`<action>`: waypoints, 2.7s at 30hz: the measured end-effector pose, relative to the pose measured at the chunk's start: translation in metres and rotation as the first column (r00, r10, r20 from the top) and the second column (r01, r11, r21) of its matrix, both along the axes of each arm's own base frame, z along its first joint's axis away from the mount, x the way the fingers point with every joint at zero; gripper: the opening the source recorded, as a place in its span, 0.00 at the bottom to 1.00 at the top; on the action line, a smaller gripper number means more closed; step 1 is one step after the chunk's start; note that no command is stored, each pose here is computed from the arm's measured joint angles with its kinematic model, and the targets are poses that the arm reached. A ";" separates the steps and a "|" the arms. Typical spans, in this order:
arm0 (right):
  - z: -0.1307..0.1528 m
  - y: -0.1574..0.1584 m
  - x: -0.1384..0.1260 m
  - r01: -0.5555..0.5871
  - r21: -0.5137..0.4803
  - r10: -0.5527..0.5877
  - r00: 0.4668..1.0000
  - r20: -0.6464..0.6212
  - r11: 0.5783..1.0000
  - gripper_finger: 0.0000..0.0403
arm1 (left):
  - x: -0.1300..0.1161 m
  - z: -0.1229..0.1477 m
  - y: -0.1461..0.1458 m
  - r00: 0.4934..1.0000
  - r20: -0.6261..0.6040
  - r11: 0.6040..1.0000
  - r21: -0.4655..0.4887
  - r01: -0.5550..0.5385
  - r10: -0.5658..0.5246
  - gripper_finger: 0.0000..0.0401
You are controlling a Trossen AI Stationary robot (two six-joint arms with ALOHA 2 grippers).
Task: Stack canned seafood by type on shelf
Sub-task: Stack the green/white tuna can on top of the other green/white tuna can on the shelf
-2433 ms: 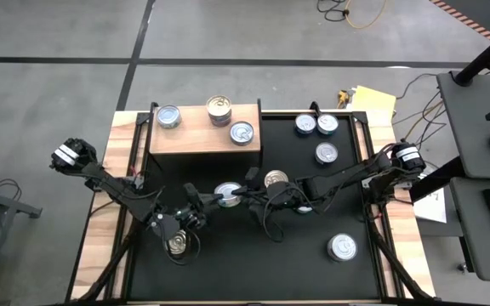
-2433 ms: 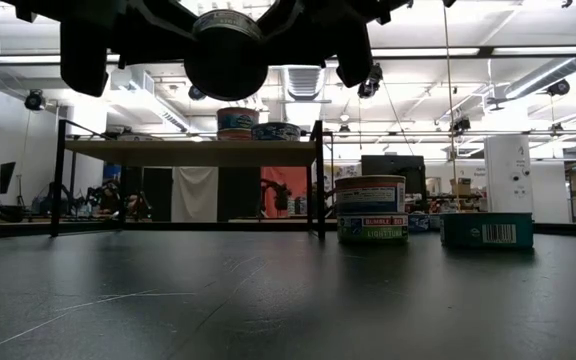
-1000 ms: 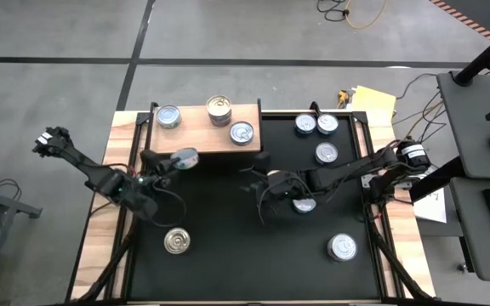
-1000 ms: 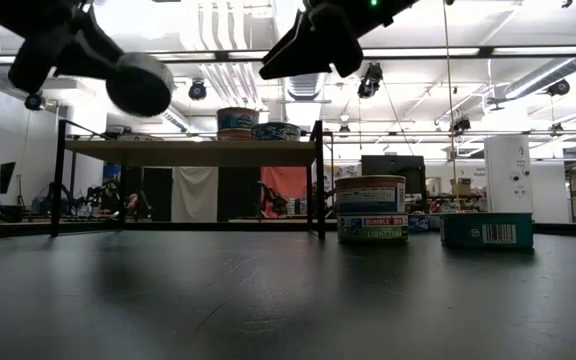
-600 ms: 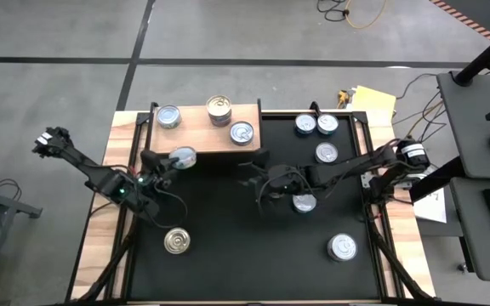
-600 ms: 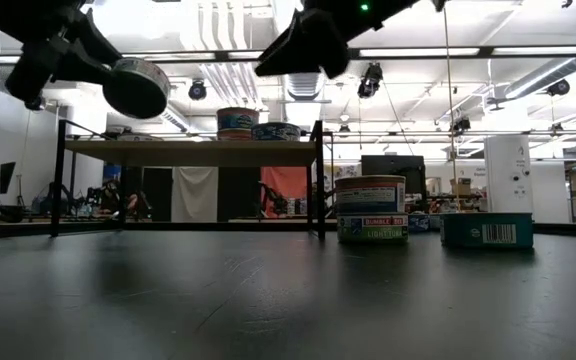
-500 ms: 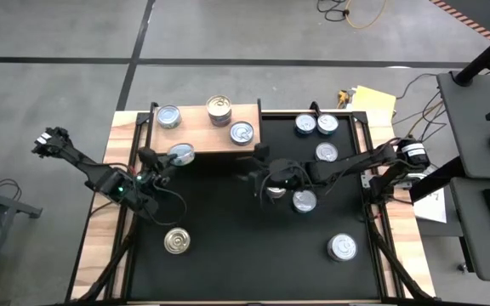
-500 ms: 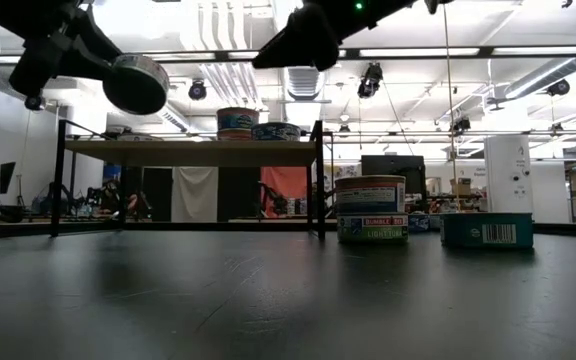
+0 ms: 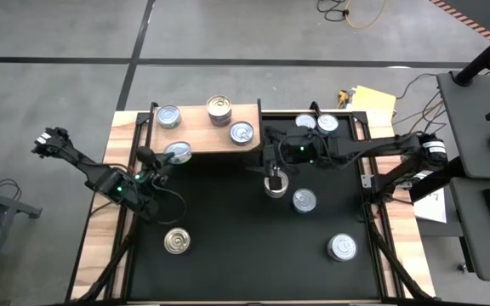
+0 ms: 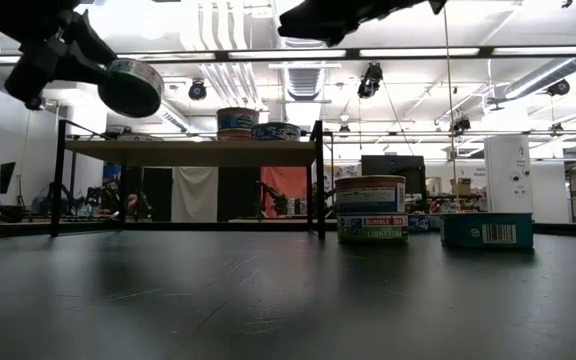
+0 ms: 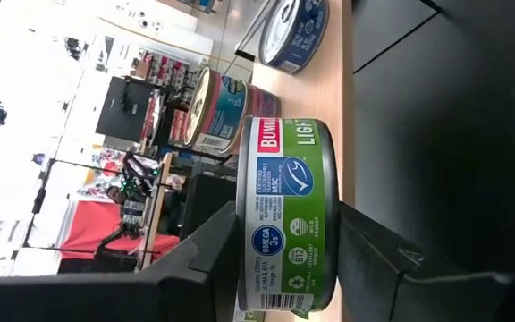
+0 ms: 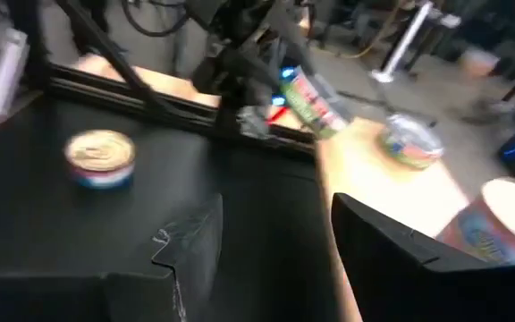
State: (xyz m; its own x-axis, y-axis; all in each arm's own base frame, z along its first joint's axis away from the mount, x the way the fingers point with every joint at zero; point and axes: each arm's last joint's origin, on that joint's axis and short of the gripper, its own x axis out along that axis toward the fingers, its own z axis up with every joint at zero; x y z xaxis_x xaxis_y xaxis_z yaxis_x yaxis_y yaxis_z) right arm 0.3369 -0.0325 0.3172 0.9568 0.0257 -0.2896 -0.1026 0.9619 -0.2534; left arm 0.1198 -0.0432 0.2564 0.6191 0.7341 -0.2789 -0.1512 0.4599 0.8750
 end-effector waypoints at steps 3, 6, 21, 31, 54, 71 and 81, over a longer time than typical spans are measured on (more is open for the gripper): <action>-0.004 -0.003 0.000 0.008 0.014 -0.007 1.000 -0.030 1.000 0.48 | 0.000 0.001 0.000 1.000 0.011 1.000 0.024 -0.012 0.012 0.31; -0.009 -0.003 0.002 0.010 0.016 -0.009 0.998 -0.057 1.000 0.46 | 0.000 0.000 0.001 1.000 0.000 0.999 0.039 -0.020 0.020 0.31; -0.015 -0.003 0.001 0.004 0.007 -0.003 0.995 -0.104 1.000 0.41 | 0.019 -0.013 0.005 0.987 -0.080 0.978 0.167 -0.126 0.141 0.31; -0.019 -0.003 -0.001 -0.002 -0.001 0.002 0.989 -0.146 1.000 0.38 | 0.012 -0.004 0.017 0.978 0.011 0.974 0.086 -0.208 0.208 0.31; -0.017 -0.003 0.000 -0.016 -0.037 0.012 0.992 -0.123 0.999 0.35 | 0.019 0.020 0.058 0.937 -0.008 0.937 0.037 -0.349 0.349 0.31; -0.017 -0.003 0.000 -0.028 -0.064 0.020 0.992 -0.125 0.998 0.28 | 0.025 0.030 0.091 0.903 -0.080 0.906 0.084 -0.415 0.422 0.31; -0.012 -0.004 0.004 -0.057 -0.167 0.048 0.997 -0.059 0.984 0.29 | 0.019 0.045 0.081 1.000 -0.009 0.997 -0.078 0.028 -0.029 0.31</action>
